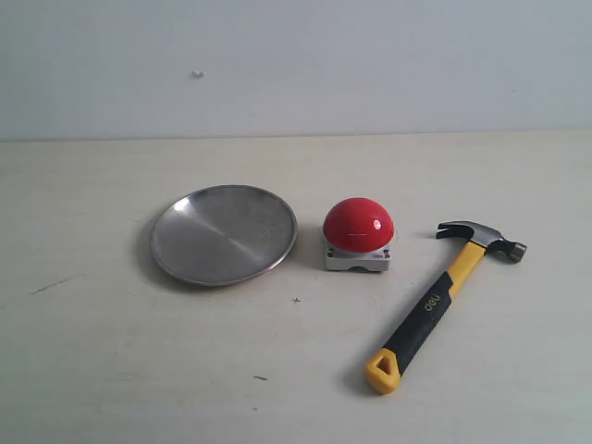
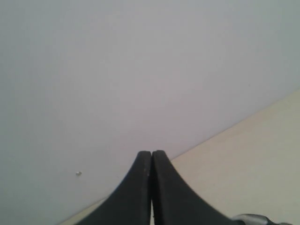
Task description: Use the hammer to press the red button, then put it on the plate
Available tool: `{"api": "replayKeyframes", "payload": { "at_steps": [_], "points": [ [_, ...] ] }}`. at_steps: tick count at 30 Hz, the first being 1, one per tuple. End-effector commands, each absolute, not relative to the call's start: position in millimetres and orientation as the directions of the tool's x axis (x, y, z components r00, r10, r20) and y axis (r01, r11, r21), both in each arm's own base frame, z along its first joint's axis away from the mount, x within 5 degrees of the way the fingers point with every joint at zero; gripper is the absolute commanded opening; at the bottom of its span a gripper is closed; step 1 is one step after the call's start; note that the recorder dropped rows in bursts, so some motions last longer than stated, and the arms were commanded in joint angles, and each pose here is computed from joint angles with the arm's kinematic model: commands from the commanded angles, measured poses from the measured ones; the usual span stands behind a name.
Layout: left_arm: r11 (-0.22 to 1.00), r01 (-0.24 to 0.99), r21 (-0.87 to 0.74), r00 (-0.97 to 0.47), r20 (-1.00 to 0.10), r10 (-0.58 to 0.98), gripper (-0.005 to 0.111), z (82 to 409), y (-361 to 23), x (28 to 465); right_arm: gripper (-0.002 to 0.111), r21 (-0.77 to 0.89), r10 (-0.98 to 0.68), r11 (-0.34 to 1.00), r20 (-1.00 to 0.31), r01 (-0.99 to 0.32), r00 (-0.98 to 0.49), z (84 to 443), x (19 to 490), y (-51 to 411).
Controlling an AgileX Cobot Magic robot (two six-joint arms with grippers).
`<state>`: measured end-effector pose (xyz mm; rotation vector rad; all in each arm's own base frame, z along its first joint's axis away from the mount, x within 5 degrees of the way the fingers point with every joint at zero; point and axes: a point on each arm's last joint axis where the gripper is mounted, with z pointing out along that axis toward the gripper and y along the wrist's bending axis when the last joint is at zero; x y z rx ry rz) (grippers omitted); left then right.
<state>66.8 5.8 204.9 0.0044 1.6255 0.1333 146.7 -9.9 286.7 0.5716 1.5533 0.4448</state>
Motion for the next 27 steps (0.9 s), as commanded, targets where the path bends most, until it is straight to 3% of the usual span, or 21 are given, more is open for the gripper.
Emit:
{"api": "replayKeyframes", "payload": {
  "at_steps": [1, 5, 8, 13, 19, 22, 27],
  "points": [
    [0.993, -0.082, 0.079, -0.056, -0.996, 0.075, 0.000, 204, 6, 66, 0.000, 0.593, 0.618, 0.783, -0.777, 0.189, -0.119, 273, 145, -12],
    [0.993, -0.082, 0.079, -0.056, -0.996, 0.075, 0.000, 204, 6, 66, 0.000, 0.568, 0.620, 0.780, -0.757, 0.263, -0.206, 263, 143, -12],
    [0.993, -0.082, 0.079, -0.056, -0.996, 0.075, 0.000, 204, 6, 66, 0.000, 0.577, 0.624, 0.777, -0.758, 0.250, -0.190, 263, 146, -12],
    [0.993, -0.082, 0.079, -0.056, -0.996, 0.075, 0.000, 204, 6, 66, 0.000, 0.624, 0.628, 0.775, -0.747, 0.097, -0.217, 281, 158, 10],
    [0.993, -0.082, 0.079, -0.056, -0.996, 0.075, 0.000, 204, 6, 66, 0.000, 0.608, 0.539, 0.789, -0.752, -0.085, -0.379, 306, 194, 62],
    [0.993, -0.082, 0.079, -0.056, -0.996, 0.075, 0.000, 204, 6, 66, 0.000, 0.557, 0.462, 0.829, -0.735, -0.053, -0.496, 303, 213, 79],
    [0.993, -0.082, 0.079, -0.056, -0.996, 0.075, 0.000, 204, 6, 66, 0.000, 0.366, 0.339, 0.922, -0.601, 0.127, -0.724, 285, 237, 85]
  ]
}}
